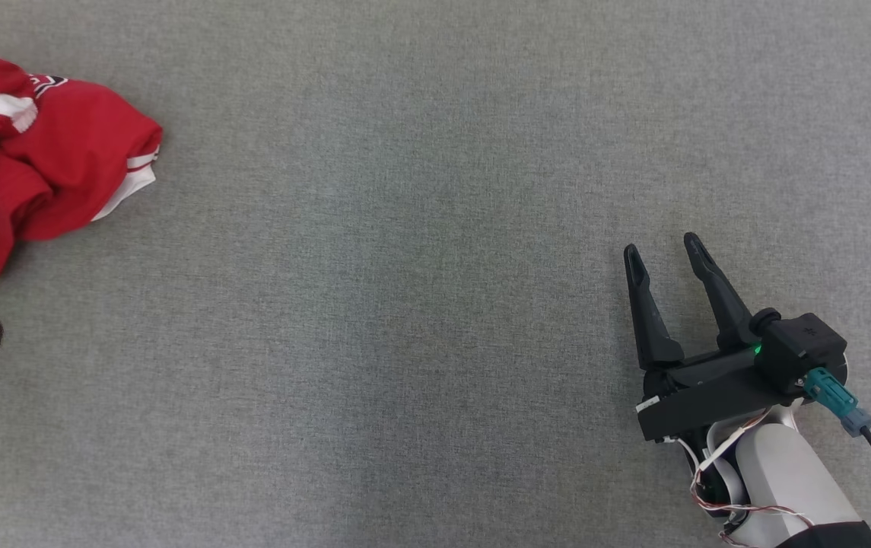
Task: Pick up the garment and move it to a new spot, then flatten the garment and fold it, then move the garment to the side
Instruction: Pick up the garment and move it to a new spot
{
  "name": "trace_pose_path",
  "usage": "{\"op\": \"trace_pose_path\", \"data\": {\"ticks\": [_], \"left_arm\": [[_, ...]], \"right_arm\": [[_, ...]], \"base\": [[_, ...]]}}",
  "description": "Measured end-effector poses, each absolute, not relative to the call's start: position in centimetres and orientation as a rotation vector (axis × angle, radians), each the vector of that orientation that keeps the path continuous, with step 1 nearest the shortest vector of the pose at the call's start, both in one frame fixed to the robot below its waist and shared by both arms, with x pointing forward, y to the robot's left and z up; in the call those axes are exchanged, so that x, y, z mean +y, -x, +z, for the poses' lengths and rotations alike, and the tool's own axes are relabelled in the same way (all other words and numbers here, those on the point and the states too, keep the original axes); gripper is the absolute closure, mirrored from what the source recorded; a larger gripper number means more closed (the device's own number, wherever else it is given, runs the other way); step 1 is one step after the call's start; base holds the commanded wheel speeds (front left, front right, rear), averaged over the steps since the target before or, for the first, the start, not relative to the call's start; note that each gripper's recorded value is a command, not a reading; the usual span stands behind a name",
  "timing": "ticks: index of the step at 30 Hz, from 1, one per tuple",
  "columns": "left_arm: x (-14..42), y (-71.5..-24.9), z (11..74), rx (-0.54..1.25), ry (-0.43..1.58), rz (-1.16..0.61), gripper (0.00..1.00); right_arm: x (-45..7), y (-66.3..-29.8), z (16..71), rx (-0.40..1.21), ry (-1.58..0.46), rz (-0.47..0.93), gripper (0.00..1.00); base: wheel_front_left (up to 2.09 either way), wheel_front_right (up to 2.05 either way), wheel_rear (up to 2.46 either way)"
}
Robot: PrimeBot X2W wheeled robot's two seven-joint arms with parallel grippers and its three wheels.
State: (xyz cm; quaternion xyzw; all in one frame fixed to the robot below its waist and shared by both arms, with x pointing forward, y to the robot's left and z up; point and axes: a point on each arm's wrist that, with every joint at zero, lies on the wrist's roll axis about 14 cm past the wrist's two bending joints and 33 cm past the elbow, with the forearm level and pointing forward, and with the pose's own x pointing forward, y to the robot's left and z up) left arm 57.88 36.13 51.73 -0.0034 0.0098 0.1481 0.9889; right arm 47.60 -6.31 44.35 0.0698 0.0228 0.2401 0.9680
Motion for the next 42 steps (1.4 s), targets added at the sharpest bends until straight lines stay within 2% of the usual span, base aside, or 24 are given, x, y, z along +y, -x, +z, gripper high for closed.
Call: {"op": "trace_pose_path", "data": {"ticks": [10, 17, 30, 42], "left_arm": [[32.0, -58.5, 61.7, -0.275, 0.041, 0.183, 1.00], [27.9, -58.0, 66.2, -0.414, 0.181, 0.087, 1.00], [15.3, -57.4, 65.3, -0.373, 0.325, -0.198, 1.00], [-0.1, -53.1, 61.8, -0.223, 0.329, -0.566, 1.00]], "right_arm": [[-5.3, -46.7, 46.2, 0.016, -0.173, 0.491, 0.00], [-5.4, -46.0, 47.9, -0.013, -0.188, 0.479, 0.00], [-8.1, -43.9, 49.2, -0.030, -0.180, 0.399, 0.00], [-11.5, -41.7, 50.7, -0.060, -0.161, 0.307, 0.00]], "base": [[0.00, 0.00, 0.00], [0.00, 0.00, 0.00], [0.00, 0.00, 0.00], [0.00, 0.00, 0.00]]}}
